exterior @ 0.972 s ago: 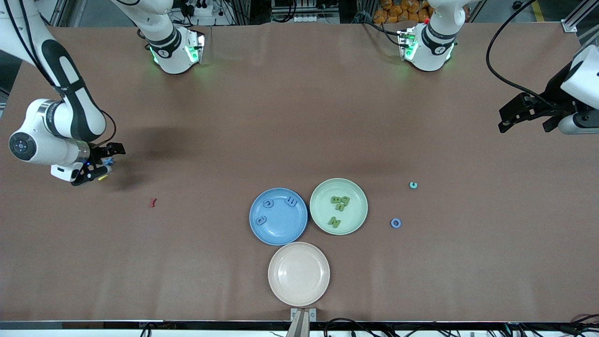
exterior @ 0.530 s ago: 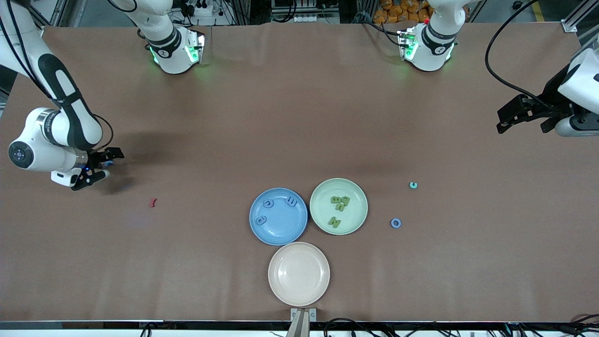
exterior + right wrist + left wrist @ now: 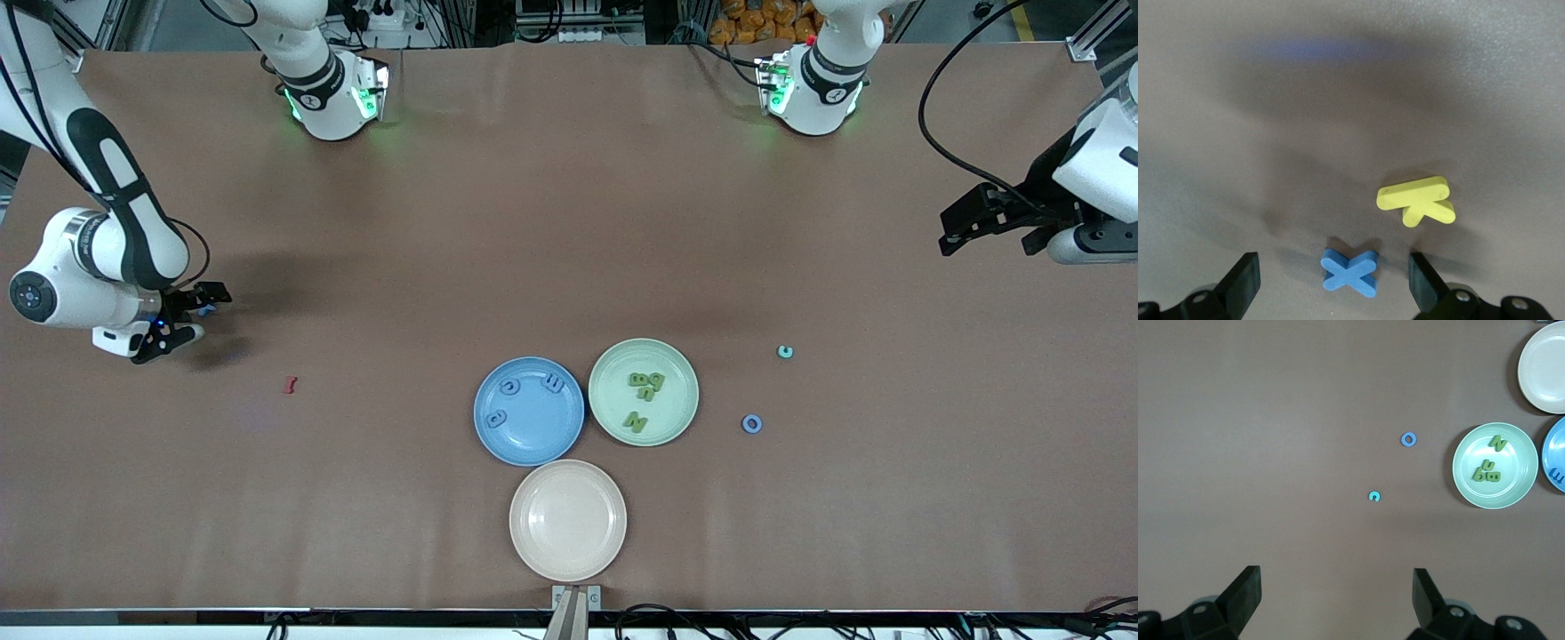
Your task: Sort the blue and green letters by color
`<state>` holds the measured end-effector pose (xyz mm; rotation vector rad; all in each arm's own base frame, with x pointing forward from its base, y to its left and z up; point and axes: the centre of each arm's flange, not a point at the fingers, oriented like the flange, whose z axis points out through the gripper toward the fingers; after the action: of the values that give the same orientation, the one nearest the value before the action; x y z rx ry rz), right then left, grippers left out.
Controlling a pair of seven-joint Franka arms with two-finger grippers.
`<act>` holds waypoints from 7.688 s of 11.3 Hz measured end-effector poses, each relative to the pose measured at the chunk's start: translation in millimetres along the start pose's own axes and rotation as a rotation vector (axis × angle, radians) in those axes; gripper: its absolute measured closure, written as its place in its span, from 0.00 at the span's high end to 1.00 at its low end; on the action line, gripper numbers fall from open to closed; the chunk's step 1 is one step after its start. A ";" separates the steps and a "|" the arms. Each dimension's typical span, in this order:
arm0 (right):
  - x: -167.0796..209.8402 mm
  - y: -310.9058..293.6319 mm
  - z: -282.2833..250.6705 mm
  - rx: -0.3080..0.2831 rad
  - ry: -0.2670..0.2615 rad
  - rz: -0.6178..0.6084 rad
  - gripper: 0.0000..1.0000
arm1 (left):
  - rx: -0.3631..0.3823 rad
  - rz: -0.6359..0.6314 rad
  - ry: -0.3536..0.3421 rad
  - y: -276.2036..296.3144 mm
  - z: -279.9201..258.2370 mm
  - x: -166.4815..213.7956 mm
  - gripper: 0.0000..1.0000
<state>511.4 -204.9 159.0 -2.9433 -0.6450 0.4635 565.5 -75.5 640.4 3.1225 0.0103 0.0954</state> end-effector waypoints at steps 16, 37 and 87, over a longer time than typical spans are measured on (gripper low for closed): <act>-29.1 -9.2 -10.5 -0.099 0.128 0.021 1.00 | -0.002 -0.007 -0.009 -4.5 4.8 2.8 1.00; -5.3 -38.7 -13.6 -0.118 0.200 -0.007 0.35 | -0.004 -0.011 -0.023 -7.6 12.6 6.4 1.00; -5.2 -249.9 -429.0 -0.117 0.221 0.315 1.00 | 0.013 -0.048 -0.011 -30.4 -11.8 -5.9 1.00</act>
<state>542.7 8.5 606.2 -3.1563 -0.1894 0.1203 558.7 -44.9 651.3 3.1334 0.0857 0.0784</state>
